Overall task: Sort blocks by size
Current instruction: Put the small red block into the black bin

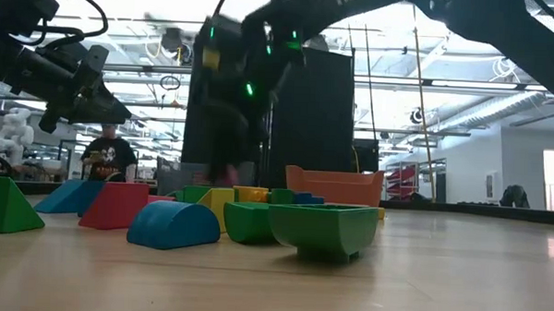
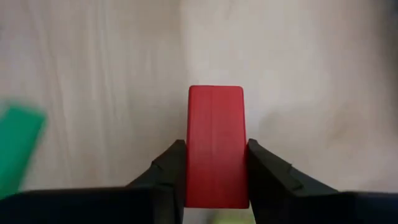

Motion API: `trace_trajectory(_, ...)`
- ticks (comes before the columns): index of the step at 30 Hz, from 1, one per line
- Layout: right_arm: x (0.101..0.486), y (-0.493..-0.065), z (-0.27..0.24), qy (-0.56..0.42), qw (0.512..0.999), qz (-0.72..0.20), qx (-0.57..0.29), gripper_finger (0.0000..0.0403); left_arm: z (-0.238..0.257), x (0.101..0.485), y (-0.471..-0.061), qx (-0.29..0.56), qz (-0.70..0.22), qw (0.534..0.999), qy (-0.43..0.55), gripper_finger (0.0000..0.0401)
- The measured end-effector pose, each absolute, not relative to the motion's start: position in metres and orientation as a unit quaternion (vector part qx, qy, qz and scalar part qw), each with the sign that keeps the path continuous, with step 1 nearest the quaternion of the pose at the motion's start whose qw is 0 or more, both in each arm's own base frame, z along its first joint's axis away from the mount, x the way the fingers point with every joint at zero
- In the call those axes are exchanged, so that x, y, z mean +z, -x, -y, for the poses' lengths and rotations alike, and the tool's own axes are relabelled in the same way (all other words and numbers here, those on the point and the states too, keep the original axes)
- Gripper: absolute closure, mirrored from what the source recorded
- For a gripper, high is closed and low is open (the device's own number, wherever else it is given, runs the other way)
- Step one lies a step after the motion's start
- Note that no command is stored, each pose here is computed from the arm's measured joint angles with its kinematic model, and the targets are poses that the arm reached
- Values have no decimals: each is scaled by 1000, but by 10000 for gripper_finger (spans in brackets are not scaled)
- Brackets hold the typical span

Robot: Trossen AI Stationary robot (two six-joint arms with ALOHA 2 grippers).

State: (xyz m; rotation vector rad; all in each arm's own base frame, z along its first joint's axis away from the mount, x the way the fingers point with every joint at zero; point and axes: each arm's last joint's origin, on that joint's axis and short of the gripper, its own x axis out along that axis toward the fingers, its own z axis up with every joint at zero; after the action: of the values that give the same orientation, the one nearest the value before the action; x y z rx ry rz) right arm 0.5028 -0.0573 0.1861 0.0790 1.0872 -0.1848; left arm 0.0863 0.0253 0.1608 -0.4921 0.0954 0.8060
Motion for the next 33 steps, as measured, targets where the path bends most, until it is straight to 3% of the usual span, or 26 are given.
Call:
trace_trajectory(8,261,-511,145,-42,918,-349,-184,296,-25,161,-86,389,-46,889,237,306)
trace_trajectory(11,273,-503,184,-74,924,-299,-229,296,-25,161,-86,391,-45,888,236,306)
trace_trajectory(16,262,-489,226,-119,910,-296,-266,296,-26,161,-86,393,-45,888,235,306)
trace_trajectory(24,230,-490,238,-153,897,-333,-246,295,-26,160,-86,404,-44,884,231,306)
trace_trajectory(33,223,-493,239,-161,899,-332,-238,145,-26,159,-87,408,-50,883,228,306)
